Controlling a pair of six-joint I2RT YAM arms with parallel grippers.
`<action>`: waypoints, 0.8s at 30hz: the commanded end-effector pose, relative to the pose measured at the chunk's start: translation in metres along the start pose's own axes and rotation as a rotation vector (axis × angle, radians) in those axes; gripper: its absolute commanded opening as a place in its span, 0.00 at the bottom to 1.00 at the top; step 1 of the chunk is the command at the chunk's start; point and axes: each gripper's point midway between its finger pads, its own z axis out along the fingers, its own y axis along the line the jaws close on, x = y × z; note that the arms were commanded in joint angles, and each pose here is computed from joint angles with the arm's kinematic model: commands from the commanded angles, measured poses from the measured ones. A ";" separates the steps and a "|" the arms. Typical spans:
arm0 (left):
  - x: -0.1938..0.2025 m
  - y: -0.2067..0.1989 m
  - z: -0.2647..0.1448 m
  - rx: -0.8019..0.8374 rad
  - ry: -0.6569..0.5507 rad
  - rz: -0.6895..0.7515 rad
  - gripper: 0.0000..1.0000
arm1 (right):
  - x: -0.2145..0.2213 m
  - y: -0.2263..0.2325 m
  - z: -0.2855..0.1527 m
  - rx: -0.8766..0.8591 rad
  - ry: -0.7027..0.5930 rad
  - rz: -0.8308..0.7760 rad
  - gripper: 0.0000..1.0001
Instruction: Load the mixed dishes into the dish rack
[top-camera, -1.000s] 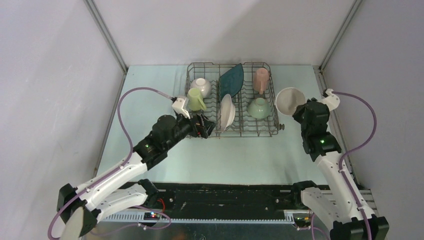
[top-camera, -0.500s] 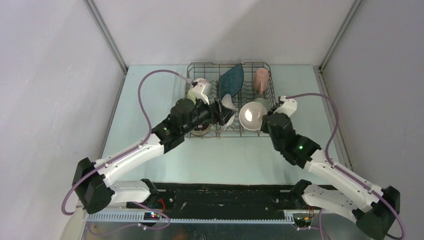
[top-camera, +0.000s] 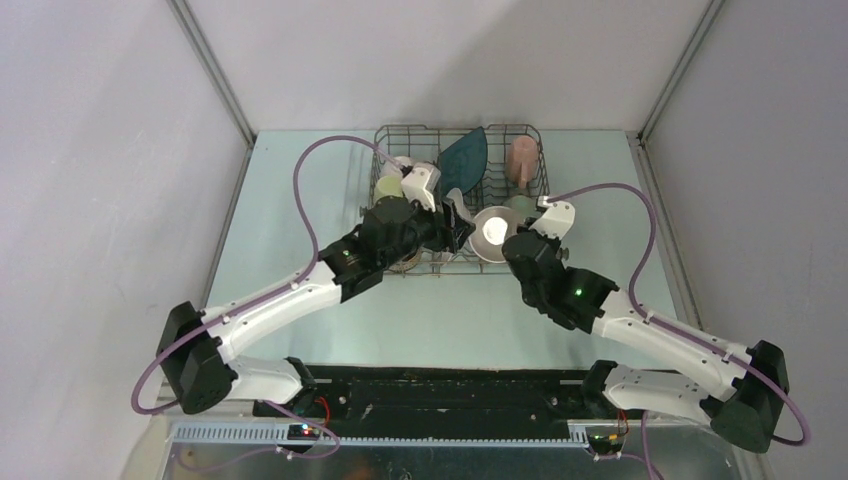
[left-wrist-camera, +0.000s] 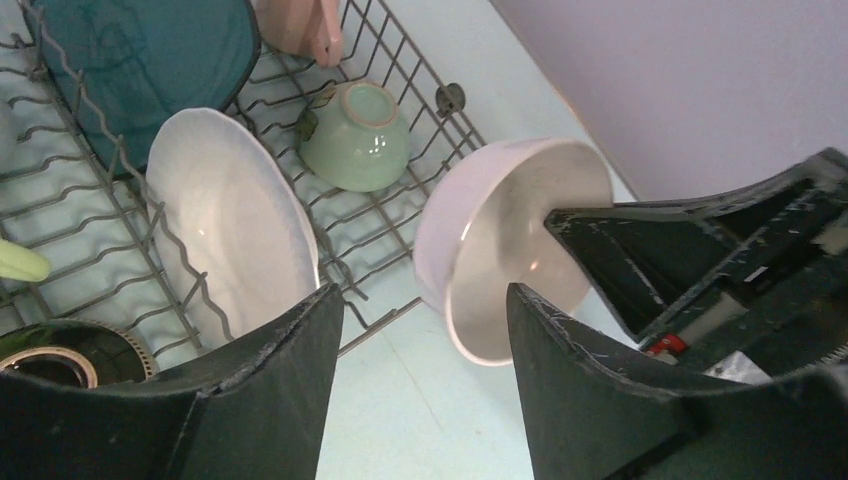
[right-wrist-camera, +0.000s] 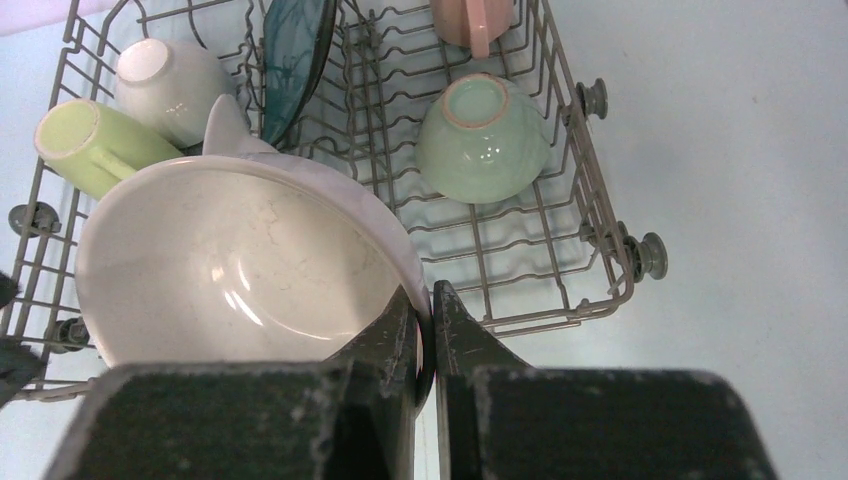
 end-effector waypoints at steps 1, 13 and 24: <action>-0.010 -0.003 0.004 -0.020 -0.018 0.040 0.67 | -0.037 0.018 -0.007 -0.023 -0.095 0.110 0.00; 0.000 -0.003 0.021 -0.094 0.028 0.138 0.38 | -0.035 0.038 -0.016 -0.088 -0.084 0.092 0.00; -0.020 0.008 0.007 -0.056 -0.024 0.074 0.00 | -0.034 0.067 -0.037 -0.398 0.017 -0.022 0.87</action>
